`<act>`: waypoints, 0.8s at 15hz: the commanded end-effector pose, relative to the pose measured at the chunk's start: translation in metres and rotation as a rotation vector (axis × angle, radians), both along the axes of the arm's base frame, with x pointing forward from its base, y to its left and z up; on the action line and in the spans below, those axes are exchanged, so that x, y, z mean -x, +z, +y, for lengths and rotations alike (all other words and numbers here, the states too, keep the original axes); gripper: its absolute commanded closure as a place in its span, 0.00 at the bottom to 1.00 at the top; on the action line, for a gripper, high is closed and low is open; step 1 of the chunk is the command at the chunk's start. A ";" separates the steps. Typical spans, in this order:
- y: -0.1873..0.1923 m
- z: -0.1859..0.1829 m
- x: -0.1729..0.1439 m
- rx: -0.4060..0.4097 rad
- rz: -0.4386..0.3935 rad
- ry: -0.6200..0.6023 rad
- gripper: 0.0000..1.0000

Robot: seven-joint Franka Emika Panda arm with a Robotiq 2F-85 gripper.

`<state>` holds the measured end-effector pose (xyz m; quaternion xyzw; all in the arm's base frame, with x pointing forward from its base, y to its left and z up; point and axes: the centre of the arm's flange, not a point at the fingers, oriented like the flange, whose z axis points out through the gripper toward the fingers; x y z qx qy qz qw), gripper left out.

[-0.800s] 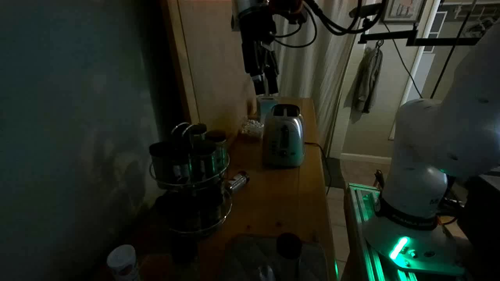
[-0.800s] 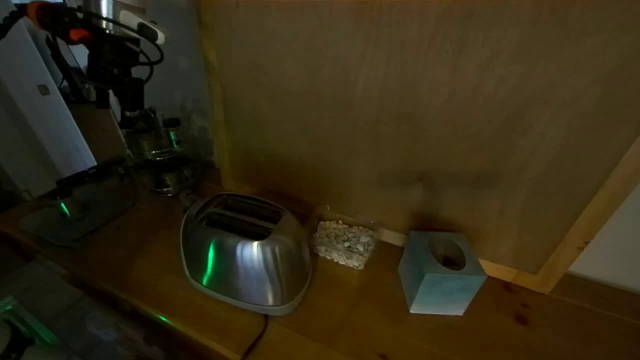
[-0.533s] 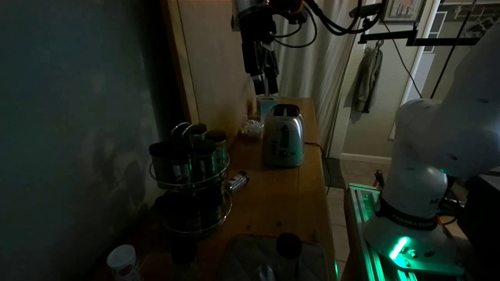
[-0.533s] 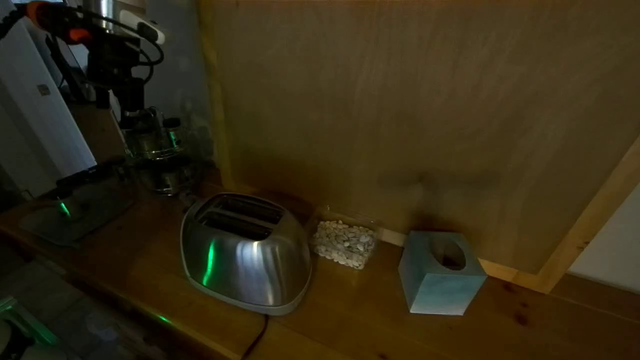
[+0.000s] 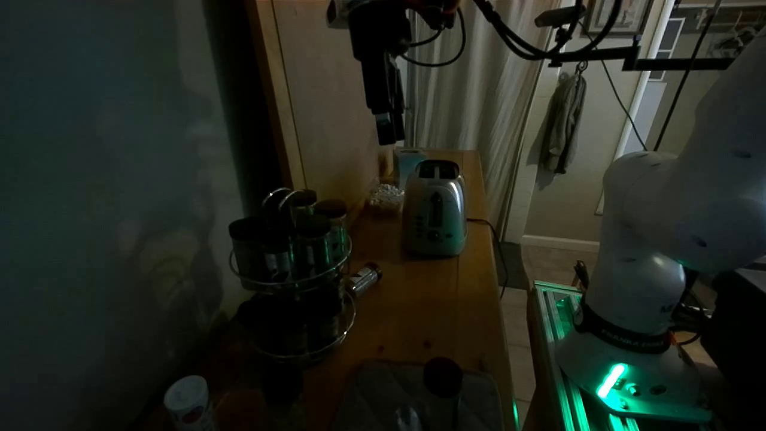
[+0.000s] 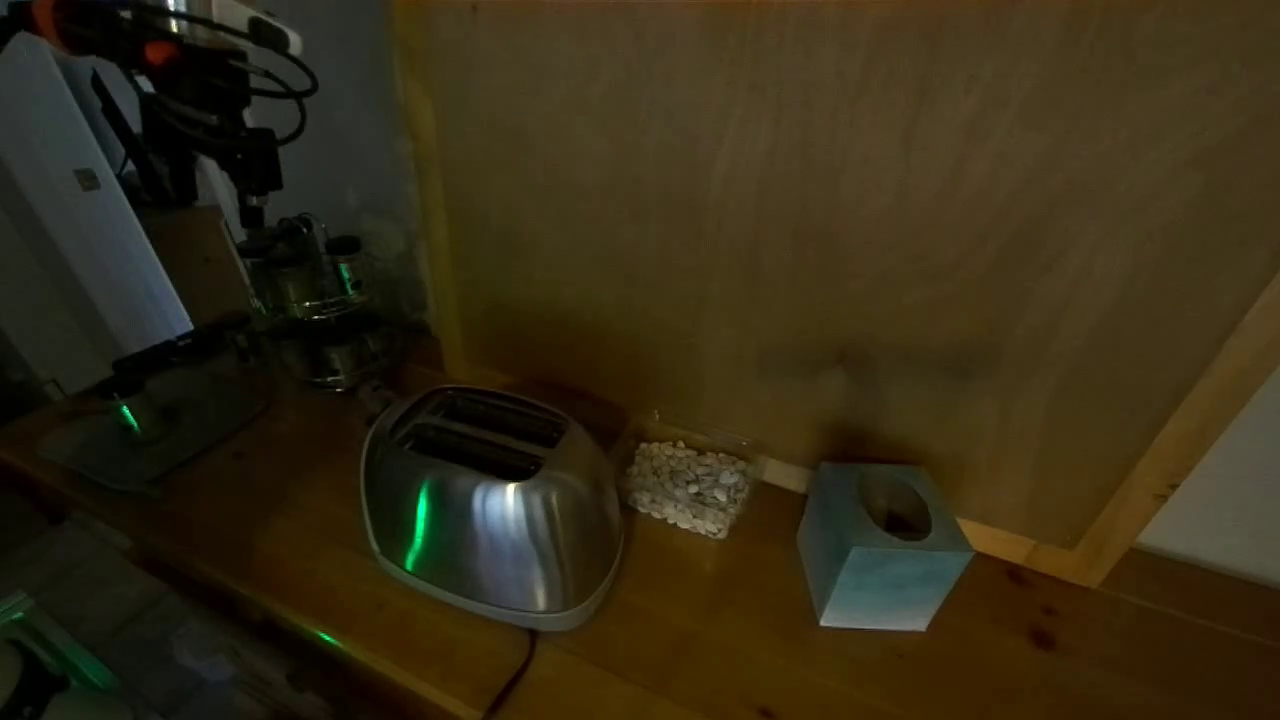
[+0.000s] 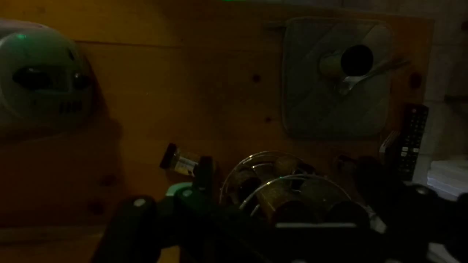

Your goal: Turn the seasoning rack around, pick up the white container and put it in the slot of the rack

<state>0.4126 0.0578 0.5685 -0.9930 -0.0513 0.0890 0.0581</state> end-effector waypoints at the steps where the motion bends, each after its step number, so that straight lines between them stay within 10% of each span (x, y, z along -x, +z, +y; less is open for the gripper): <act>1: 0.020 0.033 -0.008 0.033 -0.108 0.165 0.00; 12: 0.006 0.117 -0.049 0.044 -0.338 0.713 0.00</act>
